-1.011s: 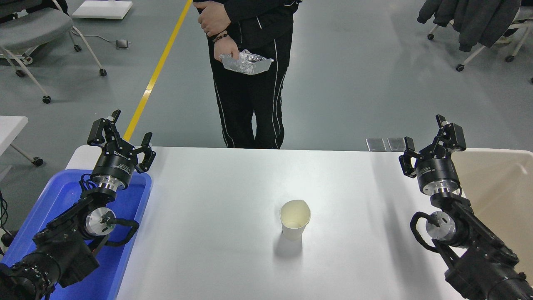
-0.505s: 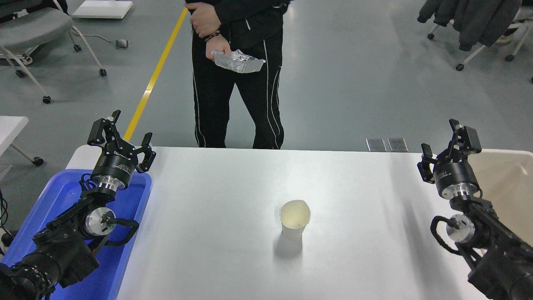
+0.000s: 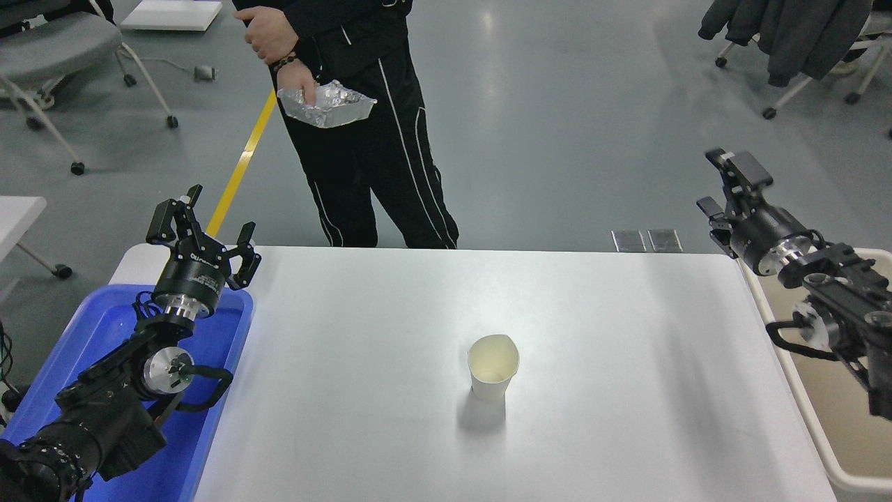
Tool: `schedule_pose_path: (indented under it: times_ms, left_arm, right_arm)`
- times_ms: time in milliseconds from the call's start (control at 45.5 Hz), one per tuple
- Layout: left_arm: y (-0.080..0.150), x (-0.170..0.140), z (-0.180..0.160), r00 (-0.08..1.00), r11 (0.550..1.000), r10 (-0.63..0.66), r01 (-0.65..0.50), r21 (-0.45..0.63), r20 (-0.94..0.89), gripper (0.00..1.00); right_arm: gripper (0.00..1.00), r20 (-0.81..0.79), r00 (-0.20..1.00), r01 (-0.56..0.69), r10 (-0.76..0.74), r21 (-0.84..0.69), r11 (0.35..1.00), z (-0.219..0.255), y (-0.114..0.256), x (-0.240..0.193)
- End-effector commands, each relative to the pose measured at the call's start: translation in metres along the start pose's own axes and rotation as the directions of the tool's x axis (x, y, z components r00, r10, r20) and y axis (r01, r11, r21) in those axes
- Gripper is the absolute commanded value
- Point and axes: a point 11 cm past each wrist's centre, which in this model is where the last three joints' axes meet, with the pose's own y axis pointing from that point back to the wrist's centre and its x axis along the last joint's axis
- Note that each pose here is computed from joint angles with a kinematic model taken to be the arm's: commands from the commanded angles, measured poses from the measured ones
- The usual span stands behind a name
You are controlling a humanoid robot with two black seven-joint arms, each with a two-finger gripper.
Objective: Dispose of the paper cup in the dustbin
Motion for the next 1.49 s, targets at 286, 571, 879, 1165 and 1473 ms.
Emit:
schedule_pose_path:
  times_ms: [286, 571, 879, 1165, 1473]
  left_arm:
    - [0.000, 0.000, 0.000, 1.000, 1.000, 0.000, 0.000, 0.000, 0.000, 1.00]
    - [0.000, 0.000, 0.000, 1.000, 1.000, 0.001, -0.001, 0.000, 0.001, 1.00]
    - [0.000, 0.000, 0.000, 1.000, 1.000, 0.000, 0.000, 0.000, 0.000, 1.00]
    - [0.000, 0.000, 0.000, 1.000, 1.000, 0.000, 0.000, 0.000, 0.000, 1.00]
    - [0.000, 0.000, 0.000, 1.000, 1.000, 0.000, 0.000, 0.000, 0.000, 1.00]
  right_arm:
    - [0.99, -0.675, 0.286, 0.638, -0.681, -0.396, 0.660, -0.066, -0.042, -0.133]
    - [0.99, -0.706, -0.040, 0.755, -0.707, -0.485, 0.441, -0.082, -0.022, -0.220]
    - [0.99, -0.687, -0.078, 0.789, -0.722, -0.486, 0.377, -0.064, -0.011, -0.256]
    - [0.99, -0.672, 0.006, 0.749, -0.740, -0.488, 0.448, -0.034, -0.021, -0.245]
    - [0.96, -0.678, 0.057, 0.760, -0.733, -0.447, 0.472, -0.006, -0.010, -0.257]
